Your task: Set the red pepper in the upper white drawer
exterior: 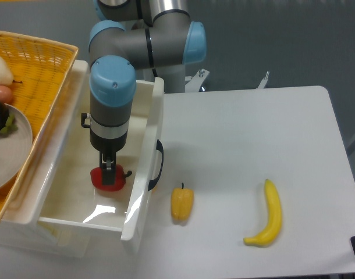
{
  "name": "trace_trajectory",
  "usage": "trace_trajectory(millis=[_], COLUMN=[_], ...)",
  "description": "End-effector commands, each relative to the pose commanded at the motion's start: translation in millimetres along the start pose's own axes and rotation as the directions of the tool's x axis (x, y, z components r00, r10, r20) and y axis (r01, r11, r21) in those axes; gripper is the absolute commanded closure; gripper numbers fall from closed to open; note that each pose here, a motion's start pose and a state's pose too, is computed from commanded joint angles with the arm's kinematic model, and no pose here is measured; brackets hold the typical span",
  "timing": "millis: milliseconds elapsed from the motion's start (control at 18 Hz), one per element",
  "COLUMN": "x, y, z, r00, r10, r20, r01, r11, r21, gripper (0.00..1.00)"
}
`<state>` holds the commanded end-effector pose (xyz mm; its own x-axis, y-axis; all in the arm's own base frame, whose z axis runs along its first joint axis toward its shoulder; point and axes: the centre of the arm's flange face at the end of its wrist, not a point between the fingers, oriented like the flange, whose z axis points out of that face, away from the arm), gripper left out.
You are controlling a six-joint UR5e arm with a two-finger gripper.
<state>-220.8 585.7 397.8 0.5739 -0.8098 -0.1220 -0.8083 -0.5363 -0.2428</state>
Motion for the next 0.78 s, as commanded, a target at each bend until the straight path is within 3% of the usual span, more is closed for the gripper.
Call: trace_trajectory(millis=[611,778], x=[-7,-9], y=[17,23], z=[-78,-84], r00=[0.986,0.981], r10=[-0.108,-0.132], r20=[0.130,0.139], r01=[0.097,0.116], r11=[0.991,0.986], r21=[0.088,0.117], gripper=[0.05,0.05])
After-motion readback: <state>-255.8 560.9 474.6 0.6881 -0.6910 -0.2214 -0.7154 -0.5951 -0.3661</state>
